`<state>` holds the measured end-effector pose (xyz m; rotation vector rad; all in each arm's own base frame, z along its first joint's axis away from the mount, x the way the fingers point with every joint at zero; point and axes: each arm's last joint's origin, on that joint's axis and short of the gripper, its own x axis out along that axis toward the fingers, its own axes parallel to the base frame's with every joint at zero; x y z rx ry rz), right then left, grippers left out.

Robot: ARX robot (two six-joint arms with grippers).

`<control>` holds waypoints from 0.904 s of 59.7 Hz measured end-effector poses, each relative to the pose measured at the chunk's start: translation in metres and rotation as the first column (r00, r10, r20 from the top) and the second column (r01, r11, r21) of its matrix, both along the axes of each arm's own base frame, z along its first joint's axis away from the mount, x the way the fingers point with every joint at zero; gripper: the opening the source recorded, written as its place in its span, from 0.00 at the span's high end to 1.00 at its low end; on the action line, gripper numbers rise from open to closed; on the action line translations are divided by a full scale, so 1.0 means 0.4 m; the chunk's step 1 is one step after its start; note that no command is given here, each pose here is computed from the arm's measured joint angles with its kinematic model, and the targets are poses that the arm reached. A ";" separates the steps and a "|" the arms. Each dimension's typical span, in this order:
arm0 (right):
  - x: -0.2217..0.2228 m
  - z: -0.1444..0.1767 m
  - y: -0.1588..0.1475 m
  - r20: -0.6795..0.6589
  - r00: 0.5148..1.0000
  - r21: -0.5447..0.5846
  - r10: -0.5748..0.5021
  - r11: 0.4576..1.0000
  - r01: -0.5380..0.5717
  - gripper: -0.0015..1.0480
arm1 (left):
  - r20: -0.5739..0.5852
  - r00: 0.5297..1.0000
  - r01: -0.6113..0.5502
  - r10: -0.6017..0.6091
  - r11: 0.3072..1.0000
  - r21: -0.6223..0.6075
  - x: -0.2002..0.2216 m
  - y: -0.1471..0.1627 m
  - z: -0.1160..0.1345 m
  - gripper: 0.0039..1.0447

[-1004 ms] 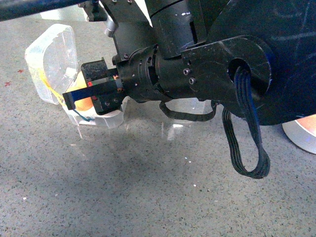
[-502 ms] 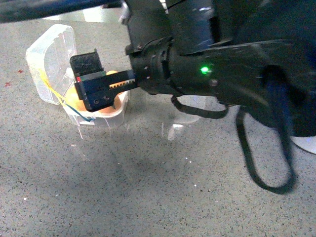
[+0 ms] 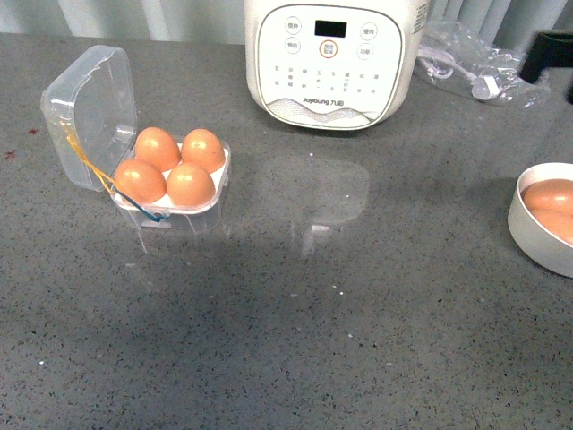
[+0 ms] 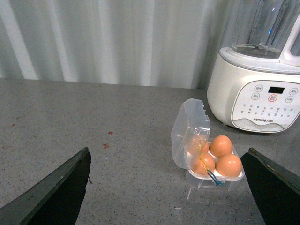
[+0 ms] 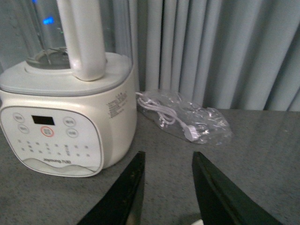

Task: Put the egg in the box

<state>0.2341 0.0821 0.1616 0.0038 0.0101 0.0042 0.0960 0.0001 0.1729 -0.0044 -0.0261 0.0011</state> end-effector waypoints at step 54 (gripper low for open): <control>-0.225 0.001 -0.193 -0.008 1.000 -0.004 0.023 1.000 -0.023 0.97 | 0.000 1.000 0.000 0.000 1.000 0.000 0.000 0.000 0.000 0.06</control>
